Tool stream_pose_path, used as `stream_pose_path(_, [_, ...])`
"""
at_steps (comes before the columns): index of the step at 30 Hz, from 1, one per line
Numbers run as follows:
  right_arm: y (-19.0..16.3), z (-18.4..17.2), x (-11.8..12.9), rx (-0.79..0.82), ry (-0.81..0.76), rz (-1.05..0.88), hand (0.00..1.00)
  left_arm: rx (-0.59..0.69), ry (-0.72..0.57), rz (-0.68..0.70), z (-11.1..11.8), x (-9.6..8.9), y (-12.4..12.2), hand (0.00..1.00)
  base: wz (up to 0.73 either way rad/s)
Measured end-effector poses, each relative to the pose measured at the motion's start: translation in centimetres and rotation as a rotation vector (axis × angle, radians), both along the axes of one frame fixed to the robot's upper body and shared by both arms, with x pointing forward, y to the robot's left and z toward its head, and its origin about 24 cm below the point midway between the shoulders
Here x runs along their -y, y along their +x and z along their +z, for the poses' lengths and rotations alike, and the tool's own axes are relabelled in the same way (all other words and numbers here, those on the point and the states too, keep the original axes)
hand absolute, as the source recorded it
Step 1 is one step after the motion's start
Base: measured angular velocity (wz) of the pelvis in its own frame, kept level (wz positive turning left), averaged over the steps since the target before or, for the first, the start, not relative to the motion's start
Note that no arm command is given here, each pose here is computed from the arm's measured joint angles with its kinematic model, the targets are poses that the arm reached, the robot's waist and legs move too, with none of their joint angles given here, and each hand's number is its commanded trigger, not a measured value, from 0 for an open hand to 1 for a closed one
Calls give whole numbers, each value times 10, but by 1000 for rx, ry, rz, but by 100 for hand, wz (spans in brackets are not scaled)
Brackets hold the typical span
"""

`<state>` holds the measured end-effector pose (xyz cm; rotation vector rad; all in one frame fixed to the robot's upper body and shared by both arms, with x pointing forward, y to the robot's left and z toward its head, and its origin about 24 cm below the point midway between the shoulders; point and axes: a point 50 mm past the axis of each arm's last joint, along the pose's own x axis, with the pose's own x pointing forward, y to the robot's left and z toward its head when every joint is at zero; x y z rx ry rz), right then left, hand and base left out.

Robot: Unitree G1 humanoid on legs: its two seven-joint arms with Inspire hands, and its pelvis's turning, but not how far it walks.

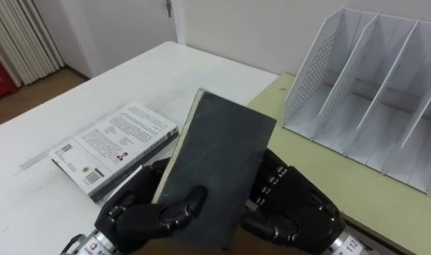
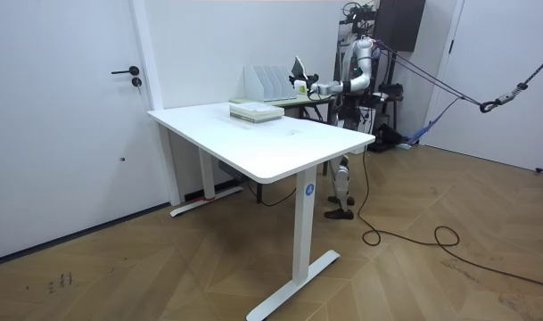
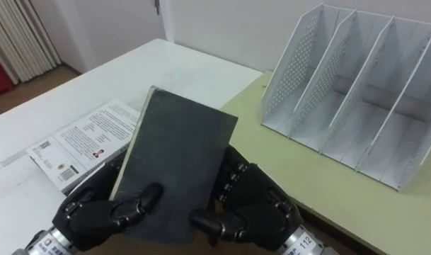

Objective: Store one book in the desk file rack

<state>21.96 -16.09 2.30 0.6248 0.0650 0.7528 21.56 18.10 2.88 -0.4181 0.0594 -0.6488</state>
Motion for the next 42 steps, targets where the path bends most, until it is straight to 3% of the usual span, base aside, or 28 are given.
stream_pose_path(15, [-1,6,3,6,-38,36,3,-9,80,-56,-1,-18,10,100,-1])
stream_pose_path(16, [-1,5,3,3,-38,38,38,-9,82,-60,-1,-19,10,100,0])
stream_pose_path(17, [-1,5,3,0,-38,43,64,-11,90,-68,0,-20,10,100,0])
stream_pose_path(18, [-1,5,3,-2,-40,48,79,-16,98,-72,0,-22,10,100,0])
stream_pose_path(19, [-1,5,4,-5,-42,50,100,-18,101,-74,0,-23,10,100,0])
stream_pose_path(33, [-2,4,3,-19,-22,57,100,-35,98,-203,-3,-16,5,100,0])
stream_pose_path(42, [-2,4,2,-22,-17,61,100,-38,102,-216,-3,-15,5,100,0])
